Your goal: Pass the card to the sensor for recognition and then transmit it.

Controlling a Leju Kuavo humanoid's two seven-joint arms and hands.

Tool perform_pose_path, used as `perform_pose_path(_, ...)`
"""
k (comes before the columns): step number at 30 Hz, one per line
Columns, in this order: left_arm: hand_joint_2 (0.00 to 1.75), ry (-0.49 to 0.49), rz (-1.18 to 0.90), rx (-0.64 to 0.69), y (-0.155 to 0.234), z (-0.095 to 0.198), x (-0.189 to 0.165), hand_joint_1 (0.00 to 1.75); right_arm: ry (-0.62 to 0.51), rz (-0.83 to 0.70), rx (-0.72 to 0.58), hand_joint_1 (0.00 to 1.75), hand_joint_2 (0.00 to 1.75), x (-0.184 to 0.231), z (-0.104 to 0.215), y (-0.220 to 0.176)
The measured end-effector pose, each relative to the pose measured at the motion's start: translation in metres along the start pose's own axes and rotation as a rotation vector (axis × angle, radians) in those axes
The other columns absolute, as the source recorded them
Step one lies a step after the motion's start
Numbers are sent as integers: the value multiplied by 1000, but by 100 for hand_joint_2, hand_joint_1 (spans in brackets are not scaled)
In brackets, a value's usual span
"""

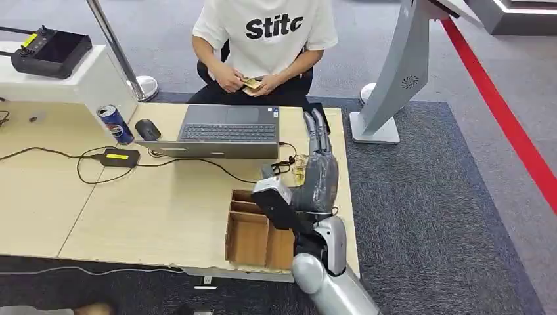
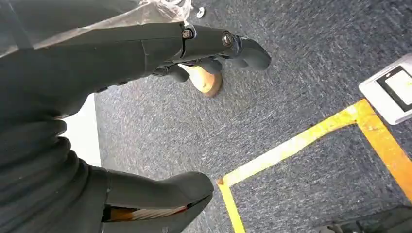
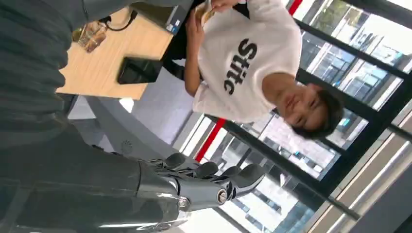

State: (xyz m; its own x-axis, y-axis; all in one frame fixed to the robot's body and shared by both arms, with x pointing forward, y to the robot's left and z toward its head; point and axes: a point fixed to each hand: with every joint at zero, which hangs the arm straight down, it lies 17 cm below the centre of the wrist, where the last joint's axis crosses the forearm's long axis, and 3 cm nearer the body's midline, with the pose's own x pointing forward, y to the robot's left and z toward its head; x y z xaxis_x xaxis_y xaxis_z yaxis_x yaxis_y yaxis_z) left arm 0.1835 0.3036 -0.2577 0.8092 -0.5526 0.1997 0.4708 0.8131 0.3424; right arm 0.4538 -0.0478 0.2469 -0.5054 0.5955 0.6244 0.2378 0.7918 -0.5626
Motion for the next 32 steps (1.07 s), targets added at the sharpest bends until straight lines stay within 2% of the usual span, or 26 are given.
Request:
perform_pose_path(11, 175, 11, 44, 5, -1, 0, -12, 0, 47, 15, -141, 0, 175, -20, 15, -69)
perform_pose_path(21, 175, 32, 109, 14, -3, 0, -29, 0, 147, 70, -177, 3, 175, -50, 44, -105)
perform_pose_path(22, 175, 36, 119, 16, -3, 0, -31, 0, 155, 76, -175, 175, 175, -53, 48, -106)
perform_pose_path(32, 175, 51, 152, 12, -6, 1, -40, 0, 164, 121, -160, 175, 175, -65, 75, -115)
